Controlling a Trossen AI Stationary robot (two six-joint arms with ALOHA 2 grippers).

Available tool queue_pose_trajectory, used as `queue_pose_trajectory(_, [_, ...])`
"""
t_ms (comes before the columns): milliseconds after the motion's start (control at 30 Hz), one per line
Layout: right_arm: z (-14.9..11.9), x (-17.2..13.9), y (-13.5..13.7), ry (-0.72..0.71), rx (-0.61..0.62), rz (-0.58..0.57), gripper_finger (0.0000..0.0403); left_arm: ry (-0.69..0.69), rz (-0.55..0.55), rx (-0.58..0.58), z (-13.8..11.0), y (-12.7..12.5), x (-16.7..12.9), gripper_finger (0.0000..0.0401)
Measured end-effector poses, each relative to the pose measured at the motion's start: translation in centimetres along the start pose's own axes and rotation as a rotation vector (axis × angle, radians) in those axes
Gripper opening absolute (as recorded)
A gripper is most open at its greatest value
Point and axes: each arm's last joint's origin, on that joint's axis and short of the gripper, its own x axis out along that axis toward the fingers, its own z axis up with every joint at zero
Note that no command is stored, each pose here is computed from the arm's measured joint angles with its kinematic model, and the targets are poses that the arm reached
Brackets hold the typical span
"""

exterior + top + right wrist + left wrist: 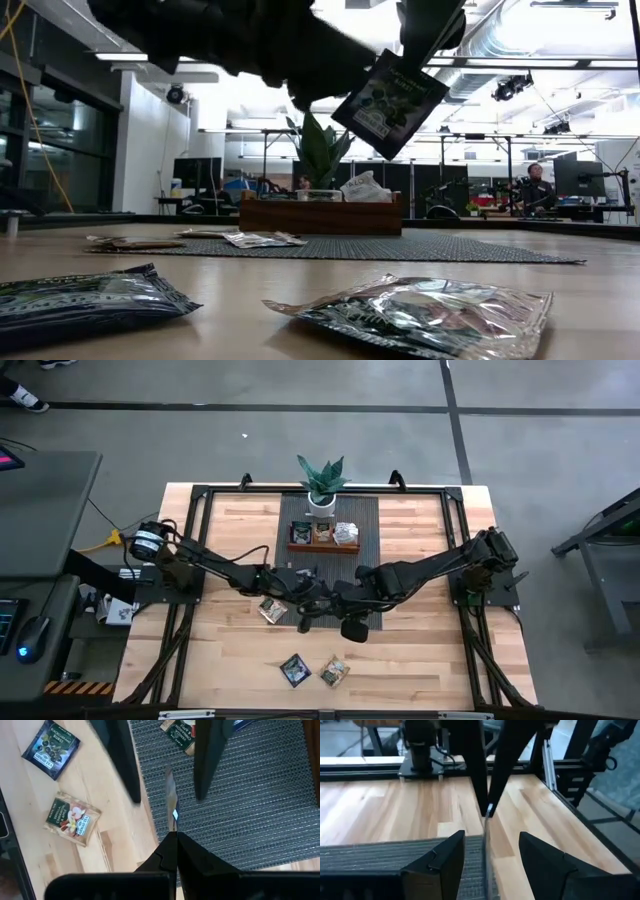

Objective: Pick & Place Tea
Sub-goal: Put the purple tea bag into the left section of the wooden organizer

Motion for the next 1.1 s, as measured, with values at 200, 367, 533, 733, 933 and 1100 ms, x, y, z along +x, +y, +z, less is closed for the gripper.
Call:
queue_pose_trajectory(200, [-0.02,0.00,0.03,-0.002,-0.001,-0.003,0.0000,0.040,0.027,0.000,-0.38,0.10,1.12,0.0186])
queue_pose_trajectory(367, [-0.09,-0.02,0.15,-0.002,-0.005,-0.001,0.0000,0.027,0.032,0.004,-0.14,0.13,1.10,0.0185])
queue_pose_trajectory(533, [-0.09,-0.03,0.14,-0.002,-0.005,-0.001,0.0000,0.010,0.030,0.008,0.04,0.12,1.10,0.0151])
queue_pose_trajectory(733, [-0.08,-0.03,0.13,-0.007,-0.005,-0.007,0.0000,0.008,0.029,0.009,0.04,0.12,1.10,0.0077])
queue_pose_trajectory(933, [-0.08,-0.05,0.12,-0.007,-0.005,-0.007,0.0000,-0.011,0.002,0.016,0.23,0.03,1.11,0.0006])
queue_pose_trajectory(1100, [-0.03,-0.07,0.15,-0.017,-0.002,-0.010,0.0000,-0.008,-0.023,0.015,0.22,-0.04,1.10,0.0002])
